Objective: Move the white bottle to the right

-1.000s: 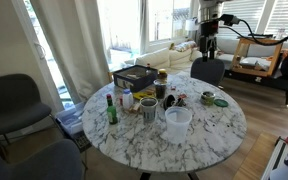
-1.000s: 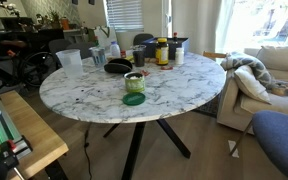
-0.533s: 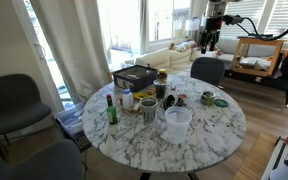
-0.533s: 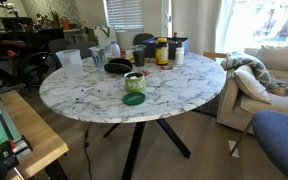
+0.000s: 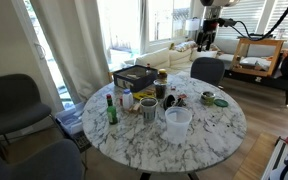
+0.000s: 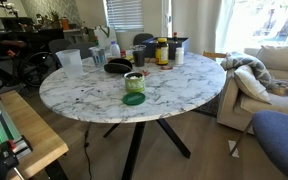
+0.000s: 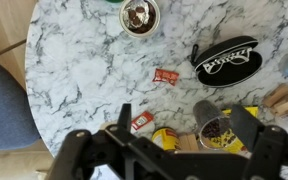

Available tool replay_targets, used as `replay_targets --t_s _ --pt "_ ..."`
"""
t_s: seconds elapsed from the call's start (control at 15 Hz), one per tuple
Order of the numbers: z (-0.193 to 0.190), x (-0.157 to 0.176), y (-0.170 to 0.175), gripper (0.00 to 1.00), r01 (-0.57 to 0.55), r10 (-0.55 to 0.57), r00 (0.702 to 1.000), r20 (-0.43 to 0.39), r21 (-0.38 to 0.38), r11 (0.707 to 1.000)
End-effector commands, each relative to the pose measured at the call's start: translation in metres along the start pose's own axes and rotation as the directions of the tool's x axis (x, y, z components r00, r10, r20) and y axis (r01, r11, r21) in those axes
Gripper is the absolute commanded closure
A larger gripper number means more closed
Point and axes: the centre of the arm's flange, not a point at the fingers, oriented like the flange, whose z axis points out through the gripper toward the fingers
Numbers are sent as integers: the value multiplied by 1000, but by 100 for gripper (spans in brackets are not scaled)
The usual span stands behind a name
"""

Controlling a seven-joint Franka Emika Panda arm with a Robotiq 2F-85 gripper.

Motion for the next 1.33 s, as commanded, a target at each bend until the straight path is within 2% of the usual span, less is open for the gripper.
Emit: replay_targets --t_s 0.0,0.67,0.8,1.0,1.27 --pt "0 1 0 0 0 0 1000 0 0 1000" --pt "-1 5 6 0 -6 6 1000 2 1 1000" --pt "4 12 35 0 -57 58 998 14 -32 998" --pt "8 37 104 0 -23 23 1000 6 -63 998" --pt "6 68 168 0 10 -12 1000 -28 -87 996"
